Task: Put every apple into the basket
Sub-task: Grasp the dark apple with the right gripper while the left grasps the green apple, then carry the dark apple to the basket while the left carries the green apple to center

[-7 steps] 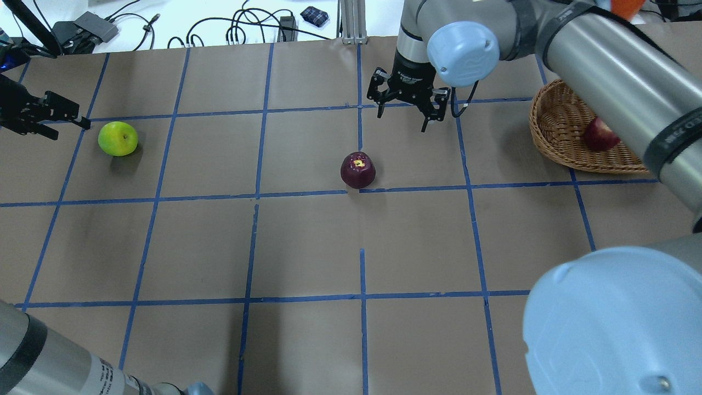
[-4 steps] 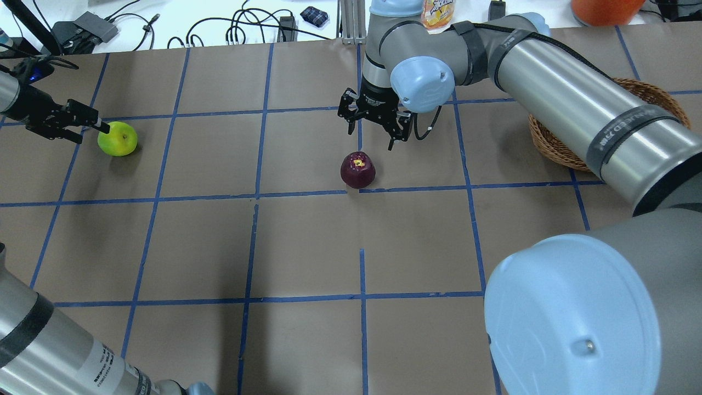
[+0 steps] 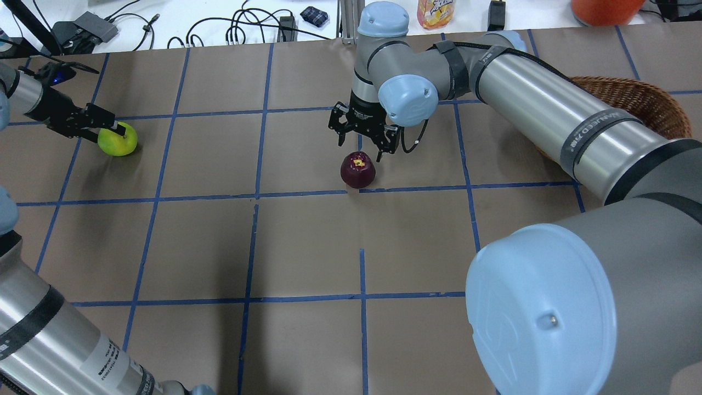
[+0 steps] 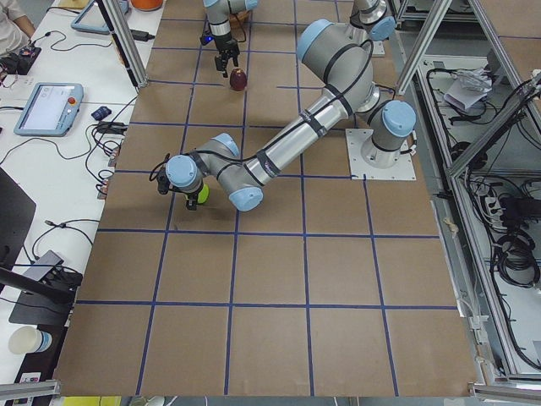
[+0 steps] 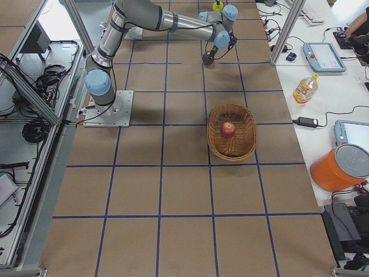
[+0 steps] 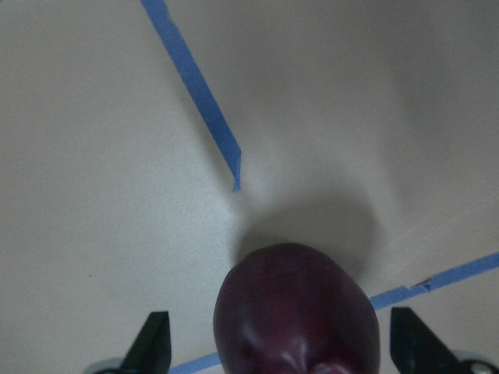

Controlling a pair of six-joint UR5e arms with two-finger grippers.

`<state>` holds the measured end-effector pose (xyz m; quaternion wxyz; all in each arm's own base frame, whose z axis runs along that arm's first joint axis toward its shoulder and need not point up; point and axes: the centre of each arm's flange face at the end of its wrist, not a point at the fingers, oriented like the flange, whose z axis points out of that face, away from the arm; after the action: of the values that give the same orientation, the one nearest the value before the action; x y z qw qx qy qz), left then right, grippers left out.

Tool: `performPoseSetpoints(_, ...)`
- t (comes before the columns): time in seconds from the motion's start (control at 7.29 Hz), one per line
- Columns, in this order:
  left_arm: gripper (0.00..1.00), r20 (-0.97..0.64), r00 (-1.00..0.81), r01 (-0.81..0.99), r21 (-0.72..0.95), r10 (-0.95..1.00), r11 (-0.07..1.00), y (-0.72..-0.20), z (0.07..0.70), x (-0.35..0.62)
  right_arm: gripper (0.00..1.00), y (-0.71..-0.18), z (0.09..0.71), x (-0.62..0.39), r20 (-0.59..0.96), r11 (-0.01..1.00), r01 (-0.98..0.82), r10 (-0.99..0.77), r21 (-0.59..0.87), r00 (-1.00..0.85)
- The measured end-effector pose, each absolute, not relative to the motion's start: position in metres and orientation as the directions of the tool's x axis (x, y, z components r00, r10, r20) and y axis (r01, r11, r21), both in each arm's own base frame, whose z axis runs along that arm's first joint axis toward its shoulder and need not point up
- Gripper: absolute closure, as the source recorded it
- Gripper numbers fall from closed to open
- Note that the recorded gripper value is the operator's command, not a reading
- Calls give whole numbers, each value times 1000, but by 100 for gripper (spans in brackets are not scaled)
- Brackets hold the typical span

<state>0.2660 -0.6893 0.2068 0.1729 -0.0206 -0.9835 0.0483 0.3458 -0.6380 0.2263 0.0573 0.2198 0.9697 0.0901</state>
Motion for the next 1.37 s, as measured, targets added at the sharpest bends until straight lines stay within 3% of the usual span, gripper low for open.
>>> performPoseSetpoints(0.14,0,334,-940,32,-108,66,994,-694,201,264,0,-637,218,349,-63,887,413,434,209,-899)
performPoseSetpoints(0.27,8,326,-942,37,-120,74,992,-697,195,265,0,-636,210,351,-56,886,410,431,216,-901)
performPoseSetpoints(0.41,37,320,-944,40,-129,80,991,-699,191,266,0,-635,203,354,-49,885,407,427,224,-903)
performPoseSetpoints(0.55,50,314,-946,43,-136,84,990,-701,193,266,0,-632,195,359,-40,885,402,422,233,-906)
performPoseSetpoints(0.69,60,306,-948,45,-144,88,989,-704,200,265,36,-629,187,364,-30,886,397,415,240,-909)
performPoseSetpoints(0.82,77,297,-950,53,-149,96,987,-709,212,259,95,-627,183,368,-22,888,392,409,241,-912)
performPoseSetpoints(0.96,83,289,-951,72,-144,111,987,-715,228,246,100,-626,182,369,-17,889,389,405,241,-914)
performPoseSetpoints(1.37,83,275,-954,92,-106,118,990,-722,264,208,100,-634,229,344,-27,896,387,402,217,-915)
